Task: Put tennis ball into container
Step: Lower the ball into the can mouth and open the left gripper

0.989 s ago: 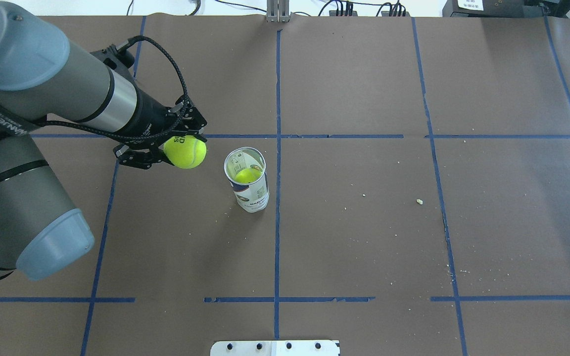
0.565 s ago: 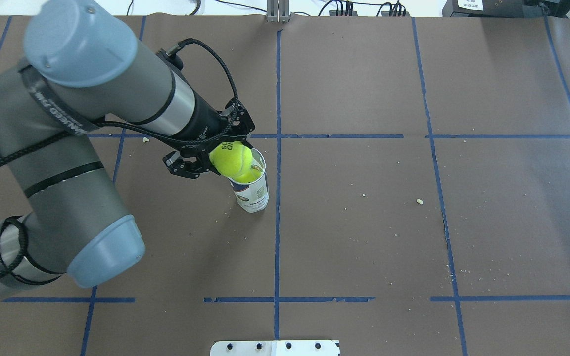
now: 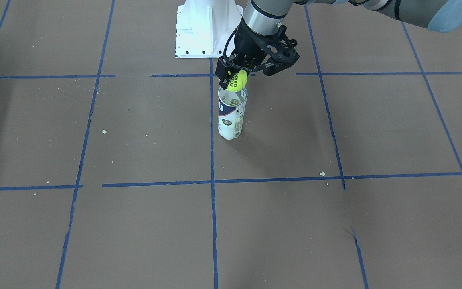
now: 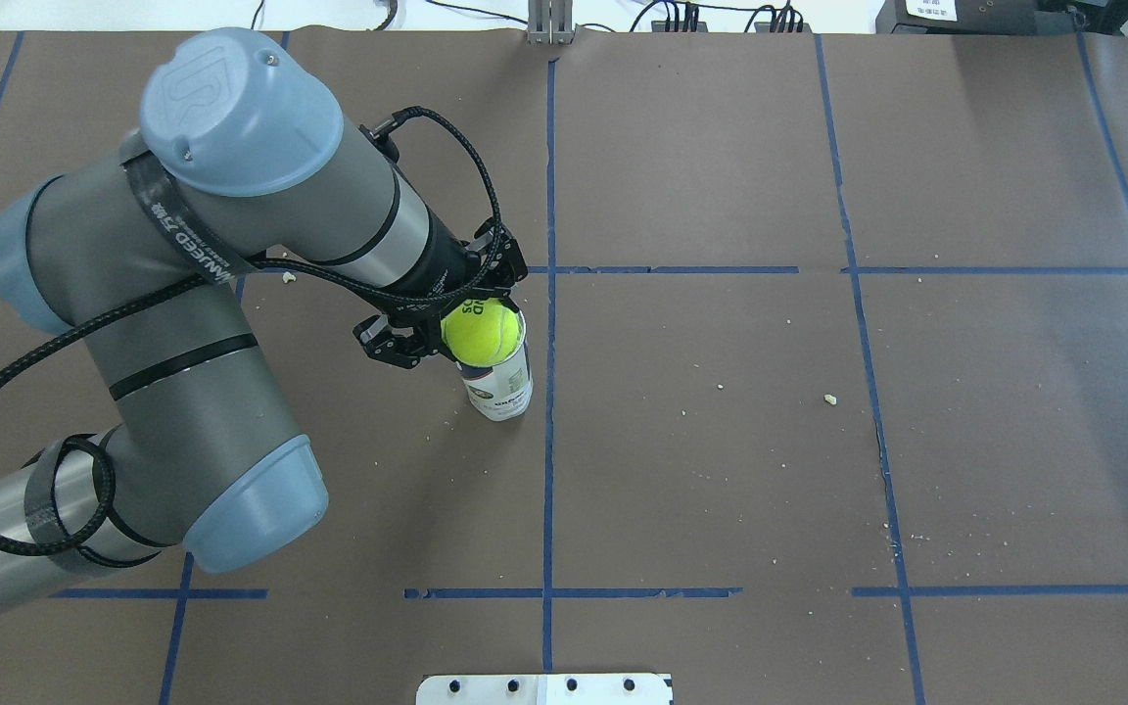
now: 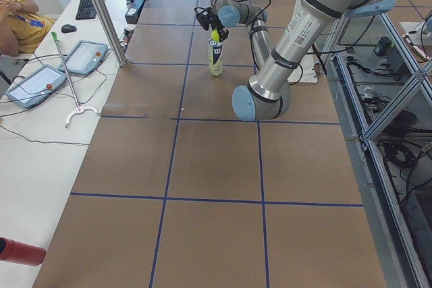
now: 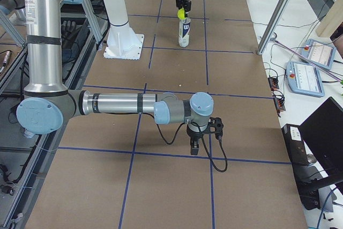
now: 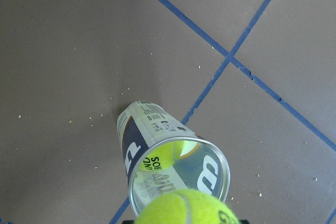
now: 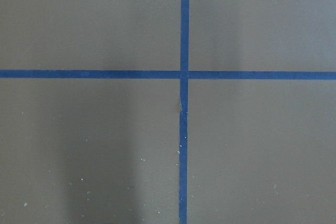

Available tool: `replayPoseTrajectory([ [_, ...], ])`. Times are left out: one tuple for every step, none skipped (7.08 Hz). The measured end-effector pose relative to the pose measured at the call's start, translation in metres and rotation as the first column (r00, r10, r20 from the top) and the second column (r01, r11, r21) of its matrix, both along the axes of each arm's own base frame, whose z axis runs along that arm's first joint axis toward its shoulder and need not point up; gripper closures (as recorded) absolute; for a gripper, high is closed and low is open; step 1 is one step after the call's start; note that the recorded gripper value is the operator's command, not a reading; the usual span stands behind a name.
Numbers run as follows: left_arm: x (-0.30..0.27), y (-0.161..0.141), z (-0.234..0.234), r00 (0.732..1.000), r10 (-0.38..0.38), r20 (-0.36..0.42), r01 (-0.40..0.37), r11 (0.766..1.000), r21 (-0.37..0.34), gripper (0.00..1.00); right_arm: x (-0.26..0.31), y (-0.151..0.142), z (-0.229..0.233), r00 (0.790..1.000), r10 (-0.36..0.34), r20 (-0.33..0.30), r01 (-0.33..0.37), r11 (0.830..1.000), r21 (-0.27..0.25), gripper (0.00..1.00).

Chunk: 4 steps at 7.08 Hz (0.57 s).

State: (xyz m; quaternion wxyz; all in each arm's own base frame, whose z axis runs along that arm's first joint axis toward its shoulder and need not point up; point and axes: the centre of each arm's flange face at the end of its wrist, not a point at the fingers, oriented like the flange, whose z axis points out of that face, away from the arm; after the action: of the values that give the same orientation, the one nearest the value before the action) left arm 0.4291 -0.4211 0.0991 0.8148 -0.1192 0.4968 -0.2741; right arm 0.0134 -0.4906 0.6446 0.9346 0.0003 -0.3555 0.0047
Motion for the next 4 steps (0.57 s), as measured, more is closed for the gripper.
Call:
replayPoseTrajectory([
  [-0.0002,-0.0020,0.0009,1.000,-0.015,0.007,0.015,1.000,0.011,0.86,0.0000,0.0000,0.0000,1.000,0.000,0.000,0.000,1.000,0.000,0.00],
  [-0.0004,-0.0039,0.0016,0.999,-0.029,0.013,0.029,0.999,0.022,0.81,0.0000,0.0000,0.0000,1.000,0.000,0.000,0.000,1.000,0.000,0.00],
  [0.0004,-0.0059,0.0022,0.999,-0.039,0.017,0.038,0.999,0.030,0.59,0.0000,0.0000,0.0000,1.000,0.000,0.000,0.000,1.000,0.000,0.00],
  [0.0028,-0.0082,0.0034,0.999,-0.041,0.022,0.040,0.999,0.033,0.35,0.0000,0.0000,0.0000,1.000,0.000,0.000,0.000,1.000,0.000,0.00],
])
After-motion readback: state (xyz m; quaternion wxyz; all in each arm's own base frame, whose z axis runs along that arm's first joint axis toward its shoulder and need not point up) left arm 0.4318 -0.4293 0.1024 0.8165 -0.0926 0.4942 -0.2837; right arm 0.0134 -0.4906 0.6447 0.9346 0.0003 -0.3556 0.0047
